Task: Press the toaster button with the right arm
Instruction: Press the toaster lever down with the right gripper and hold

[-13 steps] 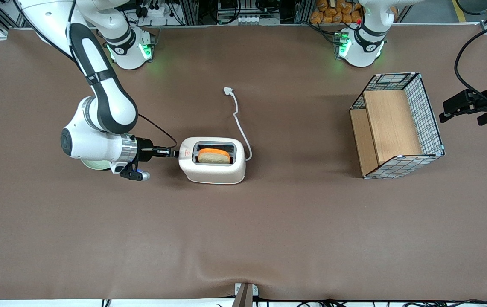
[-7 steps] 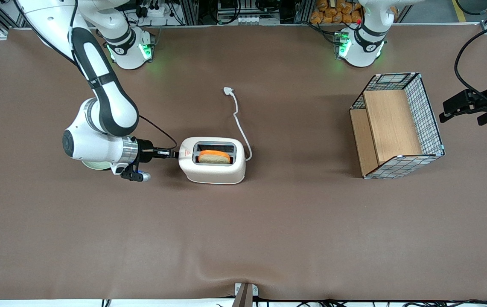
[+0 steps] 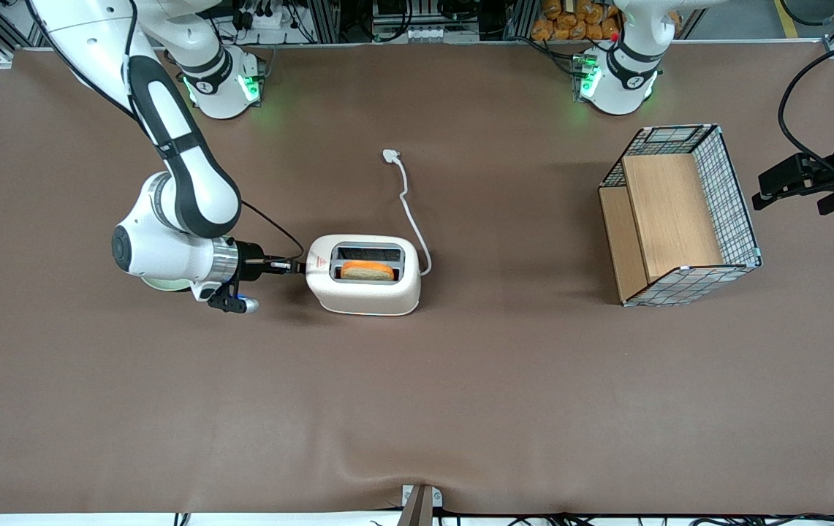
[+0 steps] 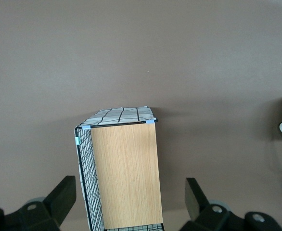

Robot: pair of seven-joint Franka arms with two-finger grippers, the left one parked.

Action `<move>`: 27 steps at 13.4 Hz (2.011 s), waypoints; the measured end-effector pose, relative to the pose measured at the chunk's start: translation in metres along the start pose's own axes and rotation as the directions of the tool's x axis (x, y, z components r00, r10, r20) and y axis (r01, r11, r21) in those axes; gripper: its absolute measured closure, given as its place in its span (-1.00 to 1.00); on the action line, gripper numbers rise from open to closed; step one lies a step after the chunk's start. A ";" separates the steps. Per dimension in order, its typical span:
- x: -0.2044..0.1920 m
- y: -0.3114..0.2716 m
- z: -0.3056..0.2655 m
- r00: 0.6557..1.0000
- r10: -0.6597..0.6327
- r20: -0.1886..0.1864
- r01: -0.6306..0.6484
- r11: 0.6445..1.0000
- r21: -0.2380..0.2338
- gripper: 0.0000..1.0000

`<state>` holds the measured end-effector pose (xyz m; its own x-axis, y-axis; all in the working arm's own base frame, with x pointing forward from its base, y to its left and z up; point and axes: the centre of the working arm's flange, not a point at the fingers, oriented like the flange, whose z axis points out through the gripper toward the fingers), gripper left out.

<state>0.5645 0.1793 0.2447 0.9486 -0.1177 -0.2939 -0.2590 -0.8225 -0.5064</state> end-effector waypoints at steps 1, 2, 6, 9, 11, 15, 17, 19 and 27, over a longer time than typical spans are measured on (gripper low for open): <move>0.000 0.001 0.001 1.000 0.000 0.000 0.000 1.000 -0.001 0.98; 0.001 0.002 0.002 1.000 0.001 -0.001 -0.001 1.000 -0.001 0.98; 0.002 0.004 0.005 1.000 0.002 -0.004 -0.002 1.000 -0.004 0.98; 0.003 0.006 0.006 1.000 0.003 -0.006 -0.003 1.000 -0.005 0.98; 0.003 0.006 0.006 1.000 0.006 -0.006 -0.006 1.000 0.000 0.98; 0.003 0.005 0.007 1.000 0.009 -0.011 -0.009 1.000 0.006 0.98; 0.003 0.006 0.009 1.000 0.011 -0.020 -0.011 1.000 0.004 0.98; 0.003 0.006 0.009 1.000 0.014 -0.020 -0.014 1.000 0.007 0.98; 0.003 0.007 0.009 1.000 0.020 -0.021 -0.019 1.000 0.012 0.98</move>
<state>0.5635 0.1784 0.2330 0.9469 -0.1453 -0.2867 -0.2794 -0.8132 -0.5106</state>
